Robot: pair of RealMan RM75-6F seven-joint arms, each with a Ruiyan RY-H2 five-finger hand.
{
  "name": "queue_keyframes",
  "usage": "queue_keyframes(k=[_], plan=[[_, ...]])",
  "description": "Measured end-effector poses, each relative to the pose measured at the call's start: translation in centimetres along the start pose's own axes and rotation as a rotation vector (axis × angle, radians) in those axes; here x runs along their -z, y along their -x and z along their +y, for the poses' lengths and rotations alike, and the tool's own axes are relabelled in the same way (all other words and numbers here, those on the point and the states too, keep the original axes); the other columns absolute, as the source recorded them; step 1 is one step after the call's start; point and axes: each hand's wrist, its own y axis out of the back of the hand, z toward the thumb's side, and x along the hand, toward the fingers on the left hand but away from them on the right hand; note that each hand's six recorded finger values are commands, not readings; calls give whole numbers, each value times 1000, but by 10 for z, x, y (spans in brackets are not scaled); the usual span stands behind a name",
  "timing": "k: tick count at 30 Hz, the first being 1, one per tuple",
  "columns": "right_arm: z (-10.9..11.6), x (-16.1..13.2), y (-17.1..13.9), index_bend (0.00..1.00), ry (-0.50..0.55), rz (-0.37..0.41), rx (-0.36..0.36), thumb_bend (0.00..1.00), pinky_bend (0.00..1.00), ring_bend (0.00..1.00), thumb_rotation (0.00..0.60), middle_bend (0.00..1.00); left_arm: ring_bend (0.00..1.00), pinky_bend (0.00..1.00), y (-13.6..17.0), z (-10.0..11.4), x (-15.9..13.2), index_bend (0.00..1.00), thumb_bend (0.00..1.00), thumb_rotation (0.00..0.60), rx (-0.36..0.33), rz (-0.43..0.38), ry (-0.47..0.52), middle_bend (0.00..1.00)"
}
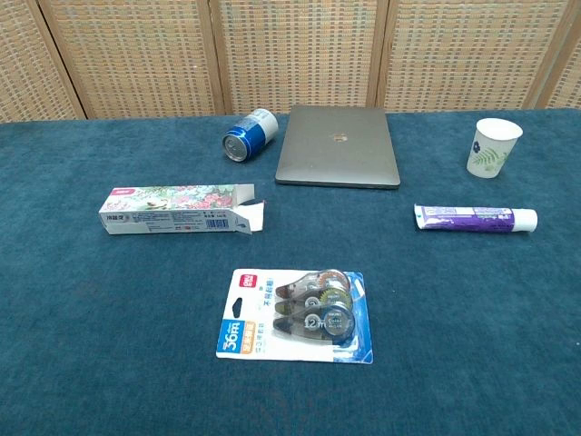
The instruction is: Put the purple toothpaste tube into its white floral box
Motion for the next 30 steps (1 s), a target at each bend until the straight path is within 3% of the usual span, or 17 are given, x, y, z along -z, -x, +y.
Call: queue_keyframes(k=[10, 15, 19, 23, 30], plan=[[-12, -9, 18, 0, 31, 54, -42, 0, 0, 0, 600, 0, 0, 0, 0, 4, 4, 0, 191, 600, -21, 17, 9, 0], [-28, -21, 45, 5, 85, 115, -127, 0, 0, 0, 600, 32, 0, 0, -6, 5, 6, 0, 191, 600, -31, 24, 2, 0], [-48, -40, 85, 60, 133, 174, -240, 0, 26, 65, 600, 136, 0, 0, -12, 1, 8, 0, 192, 600, -20, 38, -10, 0], [-67, -65, 134, 168, 153, 213, -297, 6, 178, 167, 600, 231, 0, 0, -19, 0, 11, 0, 191, 600, -20, 56, -15, 0], [-117, -98, 184, 254, 144, 184, -335, 195, 214, 203, 600, 285, 0, 0, -27, -3, 18, 0, 192, 600, -23, 93, -14, 0]])
